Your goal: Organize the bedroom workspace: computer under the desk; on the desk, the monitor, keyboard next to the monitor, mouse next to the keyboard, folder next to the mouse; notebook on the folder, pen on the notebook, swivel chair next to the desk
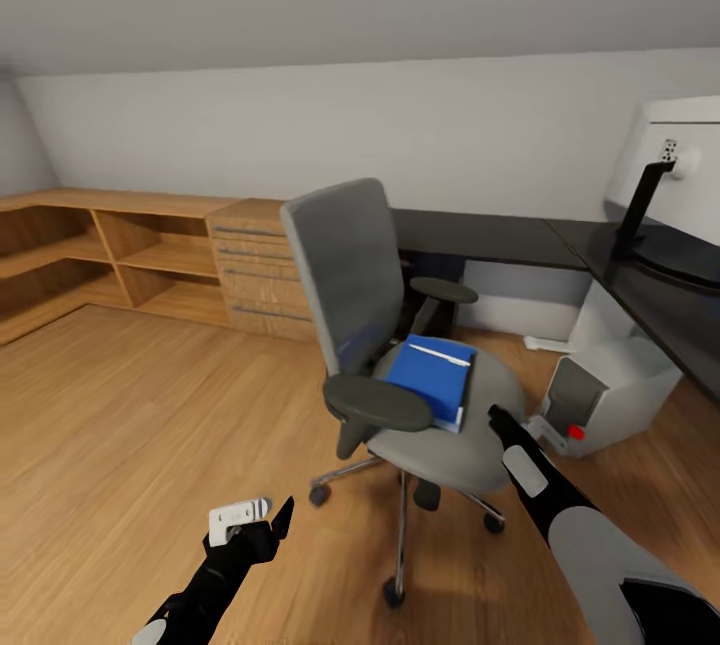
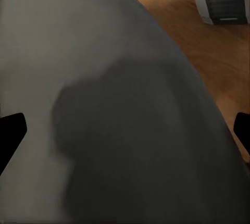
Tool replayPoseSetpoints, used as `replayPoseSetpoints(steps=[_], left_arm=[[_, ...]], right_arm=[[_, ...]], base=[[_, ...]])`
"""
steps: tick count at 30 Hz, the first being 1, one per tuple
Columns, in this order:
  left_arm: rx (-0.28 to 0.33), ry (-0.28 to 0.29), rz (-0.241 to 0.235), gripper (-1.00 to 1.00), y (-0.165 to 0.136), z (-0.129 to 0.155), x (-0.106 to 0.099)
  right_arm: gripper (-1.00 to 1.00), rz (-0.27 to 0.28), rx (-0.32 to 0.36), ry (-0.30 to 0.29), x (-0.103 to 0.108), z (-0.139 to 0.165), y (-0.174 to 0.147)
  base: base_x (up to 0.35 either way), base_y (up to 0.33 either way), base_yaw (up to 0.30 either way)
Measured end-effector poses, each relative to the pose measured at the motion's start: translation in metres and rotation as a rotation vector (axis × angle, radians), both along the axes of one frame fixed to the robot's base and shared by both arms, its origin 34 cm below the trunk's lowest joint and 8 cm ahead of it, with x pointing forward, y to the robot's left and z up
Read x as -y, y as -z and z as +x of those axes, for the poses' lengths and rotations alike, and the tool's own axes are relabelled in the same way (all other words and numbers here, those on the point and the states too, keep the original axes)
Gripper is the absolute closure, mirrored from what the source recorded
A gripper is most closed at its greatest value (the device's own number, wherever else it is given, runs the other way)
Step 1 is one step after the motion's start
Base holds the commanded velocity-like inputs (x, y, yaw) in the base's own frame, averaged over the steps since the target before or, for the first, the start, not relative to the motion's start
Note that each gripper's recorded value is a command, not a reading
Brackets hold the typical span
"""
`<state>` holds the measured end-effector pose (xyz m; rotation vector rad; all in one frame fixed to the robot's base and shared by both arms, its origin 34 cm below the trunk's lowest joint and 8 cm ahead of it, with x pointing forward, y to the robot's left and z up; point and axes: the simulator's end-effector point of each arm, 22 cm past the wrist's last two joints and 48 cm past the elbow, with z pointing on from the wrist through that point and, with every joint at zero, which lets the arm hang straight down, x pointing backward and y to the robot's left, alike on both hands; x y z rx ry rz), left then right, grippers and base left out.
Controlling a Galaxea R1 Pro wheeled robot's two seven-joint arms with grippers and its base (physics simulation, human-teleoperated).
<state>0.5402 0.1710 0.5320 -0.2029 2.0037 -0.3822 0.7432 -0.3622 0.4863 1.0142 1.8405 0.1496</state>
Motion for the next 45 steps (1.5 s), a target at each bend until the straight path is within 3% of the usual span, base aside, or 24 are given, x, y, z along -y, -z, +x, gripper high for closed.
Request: replayPoseSetpoints(steps=[14, 25, 29, 45], left_arm=[[-0.014, -0.002, 0.001, -1.00, 0.006, -0.001, 0.000], [-0.038, -0.038, 0.020, -1.00, 0.013, -0.002, -0.008], [-0.040, -0.038, 0.019, -1.00, 0.014, -0.002, -0.007], [-0.041, -0.038, 0.018, -1.00, 0.014, -0.002, -0.006]], right_arm=[[-1.00, -0.005, 0.012, 0.009, 0.003, 0.003, 0.000], [-1.00, -0.027, 0.035, 0.043, 0.011, 0.002, 0.000], [-1.00, 0.000, 0.014, -0.002, 0.000, 0.007, 0.000], [-1.00, 0.002, 0.011, -0.001, -0.001, 0.007, 0.000]], base=[[0.000, 0.000, 0.208], [0.000, 0.000, 0.216], [0.000, 0.000, 0.043], [0.000, 0.000, 0.003]])
